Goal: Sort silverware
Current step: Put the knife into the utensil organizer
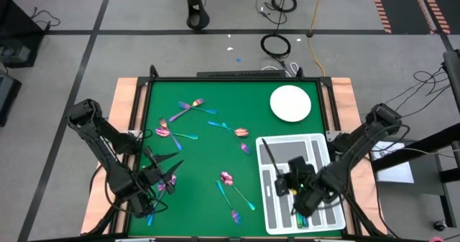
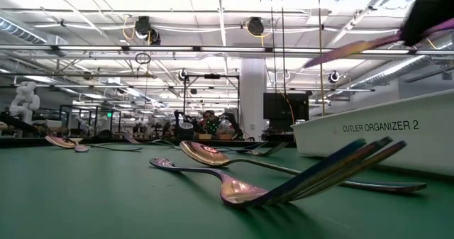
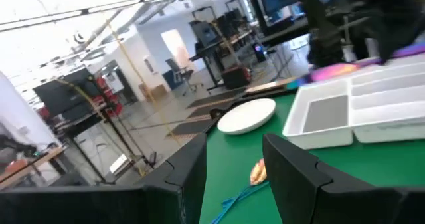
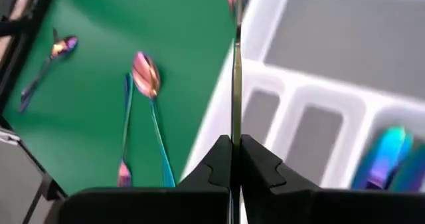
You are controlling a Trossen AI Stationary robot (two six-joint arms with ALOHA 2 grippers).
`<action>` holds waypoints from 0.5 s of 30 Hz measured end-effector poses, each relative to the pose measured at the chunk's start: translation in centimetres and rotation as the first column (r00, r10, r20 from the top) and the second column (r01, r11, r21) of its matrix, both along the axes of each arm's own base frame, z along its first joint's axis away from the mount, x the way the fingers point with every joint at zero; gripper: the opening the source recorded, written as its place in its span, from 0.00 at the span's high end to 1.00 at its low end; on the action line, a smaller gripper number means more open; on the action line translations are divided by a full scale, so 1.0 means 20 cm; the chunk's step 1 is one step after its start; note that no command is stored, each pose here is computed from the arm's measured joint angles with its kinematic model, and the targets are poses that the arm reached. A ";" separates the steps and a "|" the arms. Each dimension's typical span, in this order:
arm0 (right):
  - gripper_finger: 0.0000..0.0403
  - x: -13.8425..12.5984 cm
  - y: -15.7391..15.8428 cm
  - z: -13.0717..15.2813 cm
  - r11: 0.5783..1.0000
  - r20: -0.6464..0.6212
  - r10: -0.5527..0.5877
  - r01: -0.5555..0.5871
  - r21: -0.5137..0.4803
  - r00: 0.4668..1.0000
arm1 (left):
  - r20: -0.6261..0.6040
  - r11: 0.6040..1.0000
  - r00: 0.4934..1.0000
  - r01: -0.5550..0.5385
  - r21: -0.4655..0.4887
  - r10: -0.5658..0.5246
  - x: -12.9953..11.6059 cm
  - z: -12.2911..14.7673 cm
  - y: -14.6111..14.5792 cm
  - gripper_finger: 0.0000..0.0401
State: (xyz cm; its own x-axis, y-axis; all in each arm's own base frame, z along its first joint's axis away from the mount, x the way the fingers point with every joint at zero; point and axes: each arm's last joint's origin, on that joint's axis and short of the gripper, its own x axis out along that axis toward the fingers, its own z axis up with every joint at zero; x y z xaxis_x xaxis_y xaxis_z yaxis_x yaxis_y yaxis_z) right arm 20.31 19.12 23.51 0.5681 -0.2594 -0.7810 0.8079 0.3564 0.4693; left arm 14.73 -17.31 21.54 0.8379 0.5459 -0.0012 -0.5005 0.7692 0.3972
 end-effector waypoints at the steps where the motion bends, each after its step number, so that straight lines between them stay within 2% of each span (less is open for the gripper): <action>1: 1.00 -0.02 0.02 -0.02 1.000 -0.008 -0.009 0.009 0.008 1.000 | 0.003 1.000 1.000 -0.007 -0.005 0.007 0.01 0.00 0.00 0.63; 8: 1.00 -0.14 0.15 -0.13 0.997 -0.062 -0.075 0.077 0.025 0.995 | 0.010 0.999 0.999 -0.050 -0.013 0.050 0.05 0.00 0.03 0.63; 12: 1.00 -0.16 0.21 -0.19 0.996 -0.132 -0.049 0.059 0.073 0.990 | 0.021 0.996 0.997 -0.080 -0.029 0.080 0.07 0.00 0.05 0.63; 15: 1.00 -0.15 0.25 -0.22 0.994 -0.122 -0.036 0.048 0.100 0.992 | 0.022 0.995 0.995 -0.099 -0.030 0.100 0.09 0.00 0.07 0.63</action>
State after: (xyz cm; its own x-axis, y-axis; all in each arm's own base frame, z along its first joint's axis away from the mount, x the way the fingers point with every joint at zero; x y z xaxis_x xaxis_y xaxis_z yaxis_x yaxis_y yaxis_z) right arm 17.26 24.14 19.08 0.4593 -0.1963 -0.8663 0.8736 0.2764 0.4005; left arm 16.53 -15.94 21.57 0.7792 0.6268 0.0007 -0.5843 0.7260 0.3628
